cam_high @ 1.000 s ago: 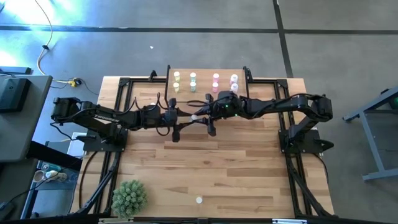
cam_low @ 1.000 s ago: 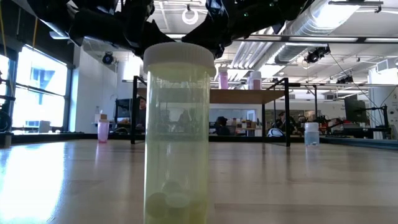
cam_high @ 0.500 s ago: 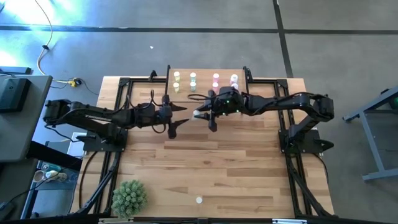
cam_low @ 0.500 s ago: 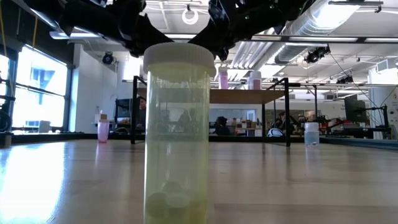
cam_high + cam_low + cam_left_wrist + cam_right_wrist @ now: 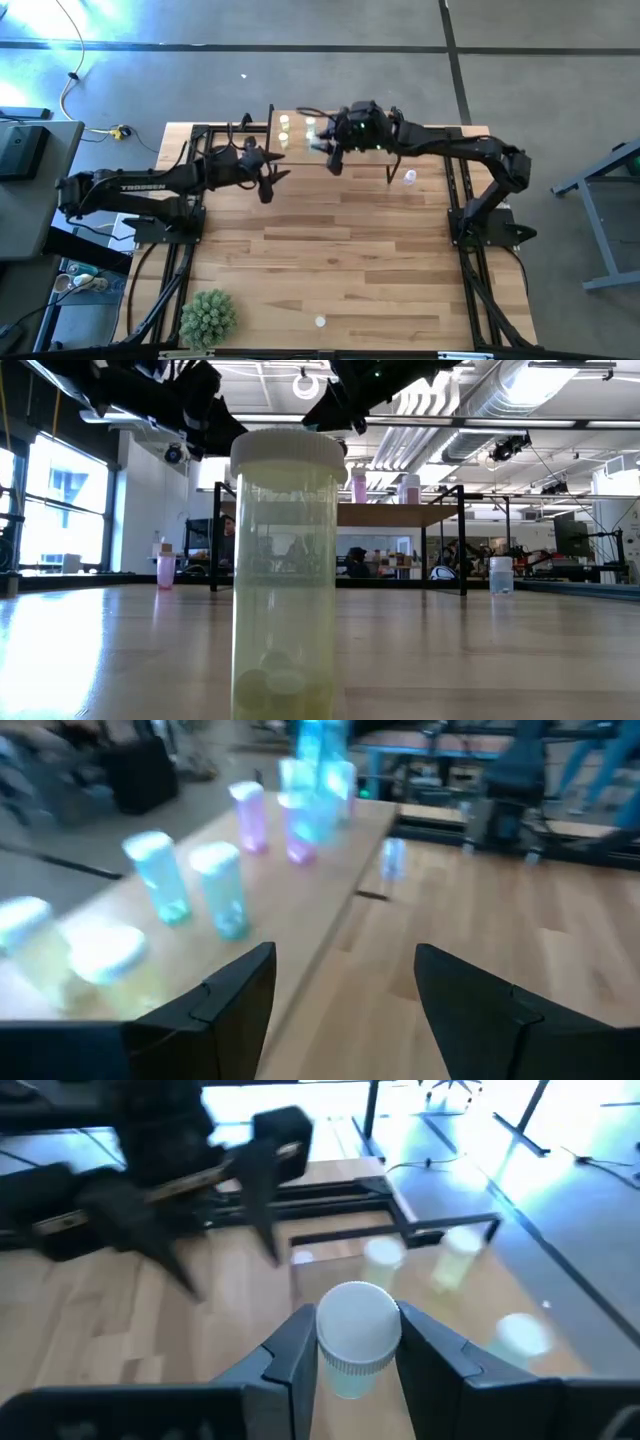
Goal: Pick and place medicine bottles onto shelf by color
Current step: Put the blue pill bottle and align it with the other blue pill bottle on the shelf, then put the pink pill bottle and align it with the other pink pill bottle on the shelf
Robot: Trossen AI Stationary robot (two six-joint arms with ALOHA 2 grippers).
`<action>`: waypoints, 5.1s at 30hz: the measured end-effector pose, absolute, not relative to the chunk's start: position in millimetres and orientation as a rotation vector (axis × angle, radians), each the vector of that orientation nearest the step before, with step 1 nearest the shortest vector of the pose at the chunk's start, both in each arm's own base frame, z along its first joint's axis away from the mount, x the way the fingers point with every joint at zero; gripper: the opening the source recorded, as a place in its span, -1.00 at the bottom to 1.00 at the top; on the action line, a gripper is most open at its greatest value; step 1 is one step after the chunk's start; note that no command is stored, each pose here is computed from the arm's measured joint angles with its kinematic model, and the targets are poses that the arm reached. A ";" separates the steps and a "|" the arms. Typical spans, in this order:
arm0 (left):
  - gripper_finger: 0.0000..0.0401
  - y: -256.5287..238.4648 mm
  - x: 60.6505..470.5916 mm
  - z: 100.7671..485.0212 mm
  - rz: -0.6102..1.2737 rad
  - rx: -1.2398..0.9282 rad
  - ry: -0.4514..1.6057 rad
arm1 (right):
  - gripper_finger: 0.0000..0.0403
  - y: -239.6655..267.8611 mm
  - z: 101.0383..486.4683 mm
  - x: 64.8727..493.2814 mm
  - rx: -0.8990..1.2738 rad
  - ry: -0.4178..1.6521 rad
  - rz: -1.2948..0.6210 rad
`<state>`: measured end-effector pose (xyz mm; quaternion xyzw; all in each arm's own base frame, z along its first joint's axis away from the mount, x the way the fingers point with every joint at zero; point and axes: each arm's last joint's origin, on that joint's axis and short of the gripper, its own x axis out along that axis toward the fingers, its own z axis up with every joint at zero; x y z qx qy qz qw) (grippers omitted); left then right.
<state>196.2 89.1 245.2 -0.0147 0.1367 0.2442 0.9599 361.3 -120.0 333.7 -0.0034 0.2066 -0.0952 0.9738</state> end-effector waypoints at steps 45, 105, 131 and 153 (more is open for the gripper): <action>0.13 93.9 199.7 237.4 0.443 -0.048 0.314 | -0.40 -146.5 284.5 398.5 0.068 0.644 -0.210; 0.13 91.0 195.0 223.9 0.442 -0.114 0.455 | -0.23 -82.8 294.5 370.2 0.076 1.100 0.015; 0.13 27.9 171.0 187.8 0.984 -0.327 0.733 | -0.23 -5.3 278.4 351.4 -0.001 1.052 -0.171; 0.13 34.4 143.2 134.7 1.293 -0.533 0.494 | -0.23 -6.3 282.0 357.3 0.053 0.976 -0.199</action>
